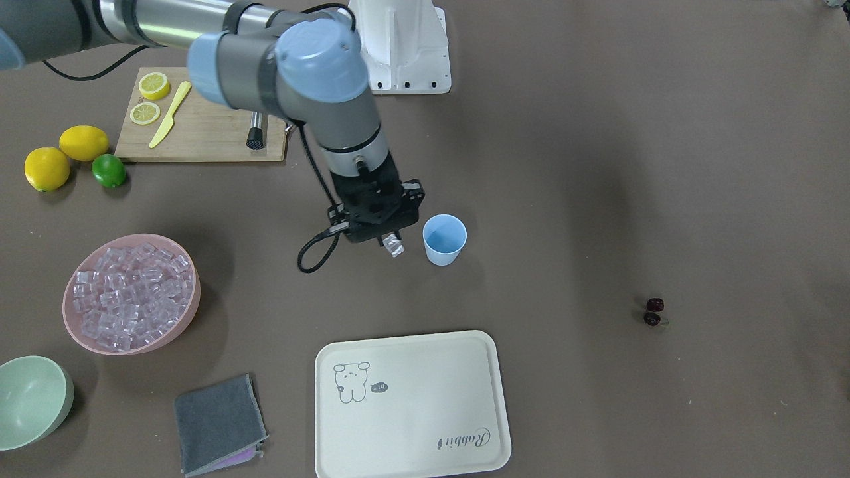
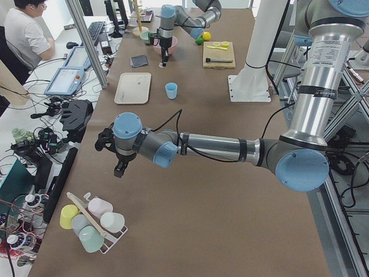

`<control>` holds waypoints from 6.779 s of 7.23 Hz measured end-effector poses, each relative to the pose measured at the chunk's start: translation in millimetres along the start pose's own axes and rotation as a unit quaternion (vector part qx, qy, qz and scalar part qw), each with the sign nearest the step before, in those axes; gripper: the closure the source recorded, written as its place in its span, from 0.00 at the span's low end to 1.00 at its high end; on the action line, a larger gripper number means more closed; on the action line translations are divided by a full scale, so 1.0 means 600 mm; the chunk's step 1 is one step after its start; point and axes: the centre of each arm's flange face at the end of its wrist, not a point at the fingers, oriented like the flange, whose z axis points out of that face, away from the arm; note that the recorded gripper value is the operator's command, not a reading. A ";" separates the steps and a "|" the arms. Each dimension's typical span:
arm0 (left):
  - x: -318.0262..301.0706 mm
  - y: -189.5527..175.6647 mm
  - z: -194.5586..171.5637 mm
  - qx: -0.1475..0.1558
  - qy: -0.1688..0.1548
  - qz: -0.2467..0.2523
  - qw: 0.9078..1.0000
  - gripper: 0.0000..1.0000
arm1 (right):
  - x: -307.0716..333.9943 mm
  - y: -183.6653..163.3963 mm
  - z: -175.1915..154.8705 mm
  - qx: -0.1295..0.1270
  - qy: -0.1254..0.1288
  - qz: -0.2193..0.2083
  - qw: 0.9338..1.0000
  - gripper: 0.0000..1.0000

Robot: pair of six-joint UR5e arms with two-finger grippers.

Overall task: Put ice and cherries in cup
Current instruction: 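Carry the ice cube with the right gripper over the light-blue cup, then open the right gripper to drop the ice into the cup, withdraw, then grasp another ice cube in the pink bowl with the right gripper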

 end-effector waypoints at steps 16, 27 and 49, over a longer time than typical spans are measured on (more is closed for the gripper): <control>0.038 -0.035 0.048 -0.016 0.012 0.021 1.000 0.03 | 0.522 0.024 -0.017 -0.029 0.019 -0.136 0.990 0.01; 0.028 -0.018 0.055 -0.016 0.012 0.021 1.000 0.03 | 0.675 0.051 0.055 -0.064 0.164 -0.230 0.957 0.01; 0.017 -0.010 0.064 -0.014 0.012 0.023 1.000 0.03 | 0.560 0.024 -0.063 -0.066 0.119 -0.201 0.970 1.00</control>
